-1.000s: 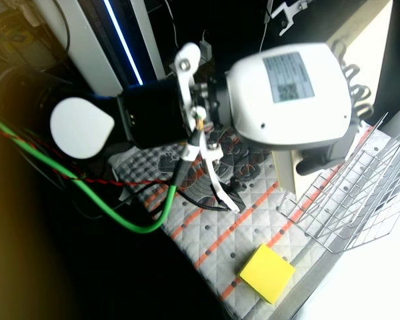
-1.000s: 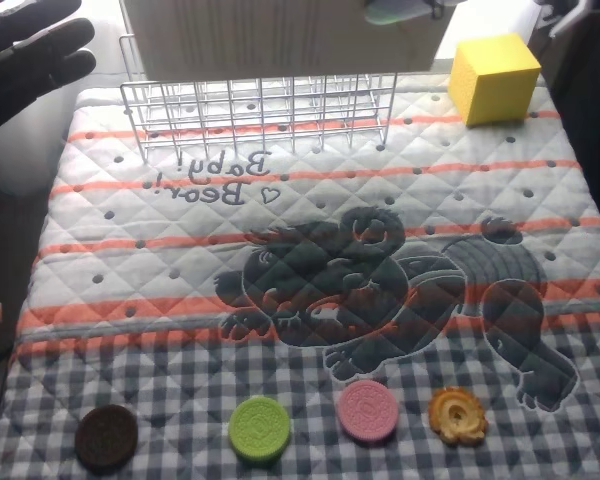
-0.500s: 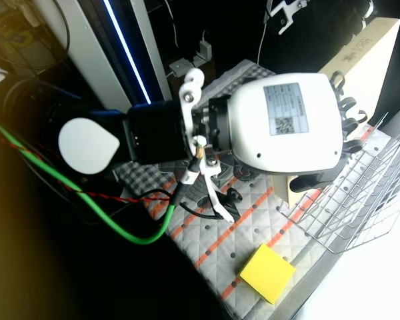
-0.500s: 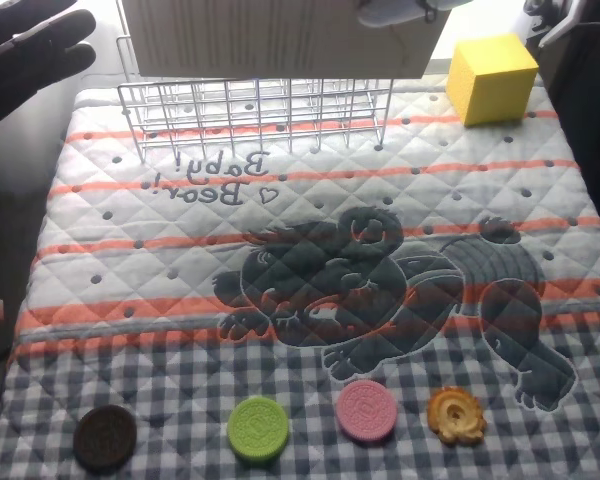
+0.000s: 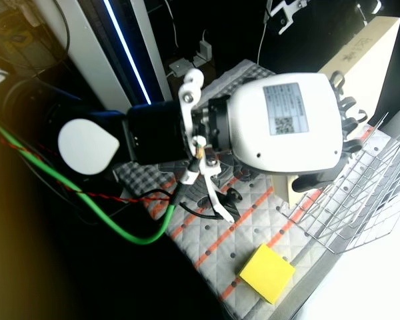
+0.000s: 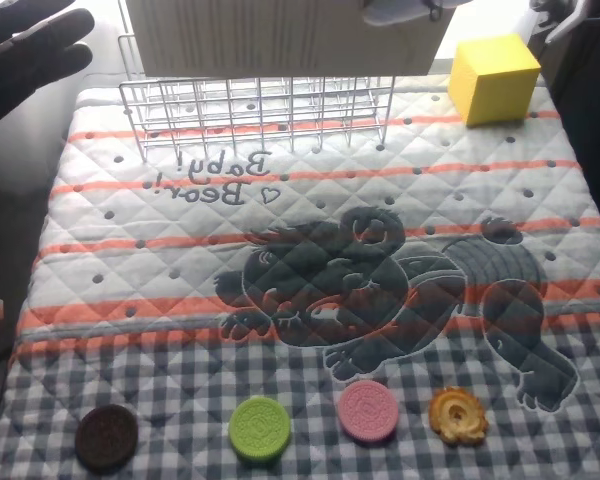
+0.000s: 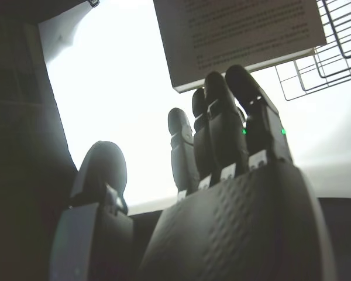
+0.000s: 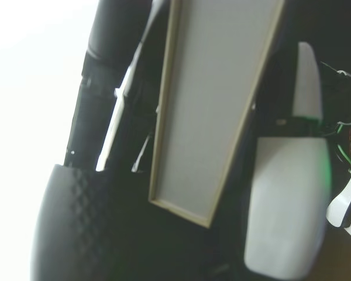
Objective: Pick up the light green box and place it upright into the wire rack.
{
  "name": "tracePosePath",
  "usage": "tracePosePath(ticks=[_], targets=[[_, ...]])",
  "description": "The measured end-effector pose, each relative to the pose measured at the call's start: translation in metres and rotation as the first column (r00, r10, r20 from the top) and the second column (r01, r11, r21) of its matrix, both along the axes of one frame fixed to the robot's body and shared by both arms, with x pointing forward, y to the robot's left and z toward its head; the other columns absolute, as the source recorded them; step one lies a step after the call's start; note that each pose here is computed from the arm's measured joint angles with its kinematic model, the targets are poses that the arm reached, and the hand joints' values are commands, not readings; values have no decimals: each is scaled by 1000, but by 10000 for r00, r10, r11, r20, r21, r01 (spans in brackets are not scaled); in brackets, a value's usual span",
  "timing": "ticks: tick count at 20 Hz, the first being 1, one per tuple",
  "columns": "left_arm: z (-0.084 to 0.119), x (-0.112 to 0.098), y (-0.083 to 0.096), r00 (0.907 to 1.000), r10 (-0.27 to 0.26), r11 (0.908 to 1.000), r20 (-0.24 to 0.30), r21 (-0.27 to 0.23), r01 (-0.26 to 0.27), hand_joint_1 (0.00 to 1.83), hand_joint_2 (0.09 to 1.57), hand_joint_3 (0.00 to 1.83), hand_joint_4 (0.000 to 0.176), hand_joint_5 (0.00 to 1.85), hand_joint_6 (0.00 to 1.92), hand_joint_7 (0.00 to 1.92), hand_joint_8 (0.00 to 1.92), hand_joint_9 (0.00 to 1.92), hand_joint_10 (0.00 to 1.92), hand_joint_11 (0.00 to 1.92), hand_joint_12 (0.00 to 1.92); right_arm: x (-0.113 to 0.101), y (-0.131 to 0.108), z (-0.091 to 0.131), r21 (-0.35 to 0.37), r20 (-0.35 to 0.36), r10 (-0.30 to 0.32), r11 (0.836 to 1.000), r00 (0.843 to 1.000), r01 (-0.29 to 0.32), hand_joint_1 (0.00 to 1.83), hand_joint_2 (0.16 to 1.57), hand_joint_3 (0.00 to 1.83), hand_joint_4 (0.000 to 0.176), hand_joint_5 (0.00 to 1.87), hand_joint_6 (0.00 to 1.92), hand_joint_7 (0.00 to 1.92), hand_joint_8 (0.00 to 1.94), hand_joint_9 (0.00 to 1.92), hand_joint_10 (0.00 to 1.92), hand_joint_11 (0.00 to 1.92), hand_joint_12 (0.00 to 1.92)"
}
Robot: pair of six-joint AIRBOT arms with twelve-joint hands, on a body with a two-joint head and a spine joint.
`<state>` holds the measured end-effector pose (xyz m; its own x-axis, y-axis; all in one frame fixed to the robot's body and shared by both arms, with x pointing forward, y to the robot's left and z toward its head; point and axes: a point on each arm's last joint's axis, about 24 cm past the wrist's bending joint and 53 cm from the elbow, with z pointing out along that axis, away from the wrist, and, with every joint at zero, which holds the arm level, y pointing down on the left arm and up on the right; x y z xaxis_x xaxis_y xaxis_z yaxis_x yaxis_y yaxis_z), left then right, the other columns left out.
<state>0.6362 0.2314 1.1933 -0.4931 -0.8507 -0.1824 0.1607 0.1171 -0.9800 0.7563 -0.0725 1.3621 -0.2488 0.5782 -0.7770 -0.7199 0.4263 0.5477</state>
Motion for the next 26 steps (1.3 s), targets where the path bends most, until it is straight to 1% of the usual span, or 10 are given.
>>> tracePosePath(ticks=[1,4,7,9,12,15,17,19,22,26], targets=[[0,0,0,10000,5,10000,-12,0,-5,586,1155,0,112,460,3,391,3,418,5,6,978,-1,0,3,-71,134,2,10000,9999,-1,1157,1123,0,0,968,988,1559,11,1697,12,1324,919],[0,0,0,10000,12,10000,-12,-2,-12,558,1160,0,67,489,10,399,4,414,2,0,977,-5,0,14,-26,364,50,10000,9993,-49,1159,1120,0,0,975,975,1573,14,1724,24,1365,939],[0,0,0,10000,0,10000,-10,7,0,558,1154,0,48,518,12,405,3,416,1,12,971,-6,5,16,-96,474,134,9999,9988,-130,1159,1121,0,0,972,979,1554,4,1732,28,1388,941],[0,0,0,10000,5,10000,-20,11,-5,570,1152,0,71,504,4,408,3,424,4,25,970,-8,9,13,-317,568,188,9994,9982,-170,1160,1119,0,0,975,975,1571,12,1734,29,1382,937],[-1,0,0,10000,7,10000,-30,16,-7,584,1155,0,68,503,2,402,0,419,1,22,965,-8,12,11,-545,631,209,9984,9978,-175,1148,1143,4,0,924,1054,1582,13,1717,21,1368,912],[-1,0,0,10000,4,10000,-29,18,-4,583,1154,0,108,479,0,400,0,426,3,22,959,-7,15,8,-672,624,187,9976,9979,-145,1155,1129,0,0,959,1001,1552,5,1694,8,1382,851],[-1,0,0,10000,5,10000,-23,12,-5,585,1152,0,114,466,0,399,0,434,4,37,965,-5,15,8,-681,593,140,9976,9981,-99,1154,1125,0,0,967,987,1555,6,1701,11,1383,846],[0,0,0,10000,8,10000,-21,8,-8,578,1155,1,103,475,3,403,1,439,5,47,967,-5,15,7,-684,589,131,9976,9982,-90,1156,1120,0,0,979,969,1548,2,1690,5,1380,836],[0,0,0,10000,-4,10000,10,-4,4,595,1149,0,133,451,0,389,0,427,0,34,957,-3,18,4,-597,461,171,9981,9988,-143,1157,1117,0,0,985,959,1483,0,1636,1,1396,703],[1,0,0,10000,-6,10000,20,-10,6,601,1149,0,127,447,1,392,3,434,5,50,961,3,16,-7,-604,224,58,9982,9997,-44,1161,1110,0,0,997,938,1515,9,1673,15,1429,711]])
